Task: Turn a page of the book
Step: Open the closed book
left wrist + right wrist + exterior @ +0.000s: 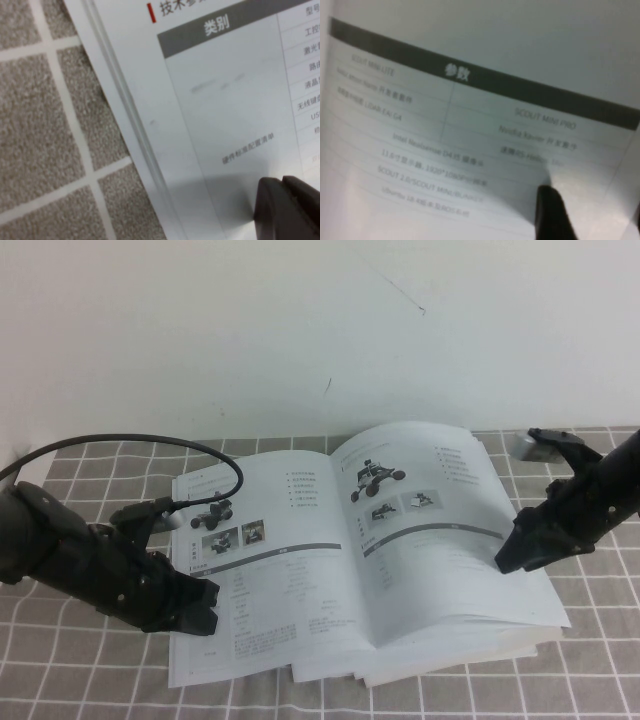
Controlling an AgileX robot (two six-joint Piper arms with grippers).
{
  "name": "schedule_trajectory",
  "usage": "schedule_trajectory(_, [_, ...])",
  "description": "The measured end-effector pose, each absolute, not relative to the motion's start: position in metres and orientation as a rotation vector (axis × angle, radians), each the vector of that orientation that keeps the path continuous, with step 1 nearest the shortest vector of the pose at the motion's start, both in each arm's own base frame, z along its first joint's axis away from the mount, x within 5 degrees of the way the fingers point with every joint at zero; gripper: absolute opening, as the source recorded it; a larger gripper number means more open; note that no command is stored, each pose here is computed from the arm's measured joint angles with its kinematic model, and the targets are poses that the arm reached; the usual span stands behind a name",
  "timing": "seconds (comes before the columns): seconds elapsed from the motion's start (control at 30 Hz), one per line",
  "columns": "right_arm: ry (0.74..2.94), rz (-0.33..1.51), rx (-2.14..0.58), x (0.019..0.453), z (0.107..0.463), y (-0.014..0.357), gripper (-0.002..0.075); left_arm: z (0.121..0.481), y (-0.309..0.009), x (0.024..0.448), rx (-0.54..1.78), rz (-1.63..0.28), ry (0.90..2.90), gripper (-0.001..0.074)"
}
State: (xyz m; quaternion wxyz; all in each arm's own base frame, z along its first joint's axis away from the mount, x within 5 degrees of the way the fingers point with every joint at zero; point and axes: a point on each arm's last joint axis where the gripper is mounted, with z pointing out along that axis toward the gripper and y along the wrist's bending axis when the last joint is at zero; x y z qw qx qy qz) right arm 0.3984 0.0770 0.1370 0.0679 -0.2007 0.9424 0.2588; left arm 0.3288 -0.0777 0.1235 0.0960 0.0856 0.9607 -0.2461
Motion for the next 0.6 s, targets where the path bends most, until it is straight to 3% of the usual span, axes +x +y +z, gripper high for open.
schedule_trajectory(0.6, [2.576, 1.142, -0.575, 0.403, 0.155, 0.100, 0.0354, 0.123, -0.078, 0.329, 0.254, -0.730, 2.847, -0.0004])
